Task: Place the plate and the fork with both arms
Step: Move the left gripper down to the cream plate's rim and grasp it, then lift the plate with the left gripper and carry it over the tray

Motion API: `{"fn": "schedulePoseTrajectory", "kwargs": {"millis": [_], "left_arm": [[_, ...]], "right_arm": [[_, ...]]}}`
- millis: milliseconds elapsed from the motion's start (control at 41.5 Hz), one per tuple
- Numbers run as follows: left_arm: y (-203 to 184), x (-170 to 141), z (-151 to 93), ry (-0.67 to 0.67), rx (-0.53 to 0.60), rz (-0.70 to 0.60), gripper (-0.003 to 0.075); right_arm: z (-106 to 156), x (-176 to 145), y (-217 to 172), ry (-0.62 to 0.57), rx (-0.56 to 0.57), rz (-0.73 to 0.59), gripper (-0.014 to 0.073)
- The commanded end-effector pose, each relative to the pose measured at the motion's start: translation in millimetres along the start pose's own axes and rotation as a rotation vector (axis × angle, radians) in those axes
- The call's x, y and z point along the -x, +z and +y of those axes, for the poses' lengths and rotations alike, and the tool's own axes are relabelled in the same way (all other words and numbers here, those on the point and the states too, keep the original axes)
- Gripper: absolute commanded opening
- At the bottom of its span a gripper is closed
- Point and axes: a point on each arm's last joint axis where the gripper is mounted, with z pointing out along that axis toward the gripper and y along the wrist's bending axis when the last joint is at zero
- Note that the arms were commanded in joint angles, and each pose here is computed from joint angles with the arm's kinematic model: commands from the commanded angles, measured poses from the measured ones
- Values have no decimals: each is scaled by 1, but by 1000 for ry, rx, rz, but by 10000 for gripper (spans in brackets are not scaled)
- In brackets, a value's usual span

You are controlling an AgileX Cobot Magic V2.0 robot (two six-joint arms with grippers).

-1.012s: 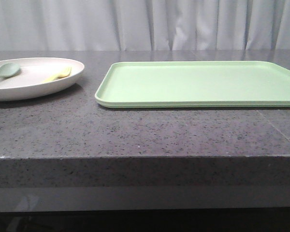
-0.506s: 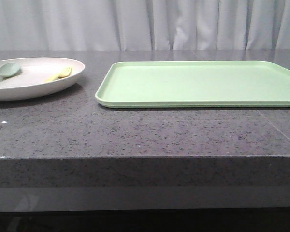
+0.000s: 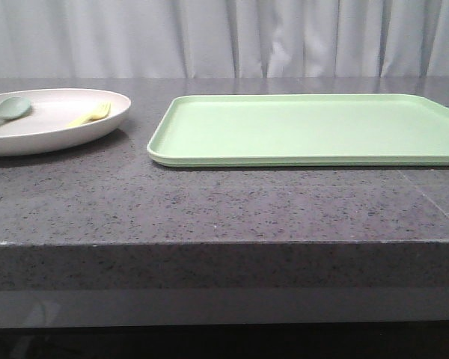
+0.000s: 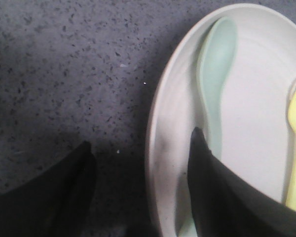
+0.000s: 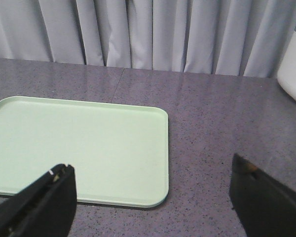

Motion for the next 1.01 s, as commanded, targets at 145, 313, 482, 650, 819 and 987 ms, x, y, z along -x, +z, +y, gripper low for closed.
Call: {"fn": "schedulePoseTrajectory", "kwargs": {"millis": [145,313,482,650,819,987], "left_arm": [[-3,11,-17,38,-40,-65,335],[-2,10,-18,40,-42,-62,226],[-2,10,-18,40,-43,-62,112],[-2,10,-18,39,-43,-64,40],[-2,10,-19,37,-48,-59,-21],[-2,11,-20,17,-64,-73,-20]], "right_arm": [[-1,17,-1,-16,-10,-92,645],[-1,17,-1,-16,-10,-92,645],[-1,17,-1,-16,-10,-92,645],[-1,17,-1,-16,-10,-92,645],[-1,17,-1,-16,-10,-92,645],[-1,17,-1,-16,-10,-92,645]]}}
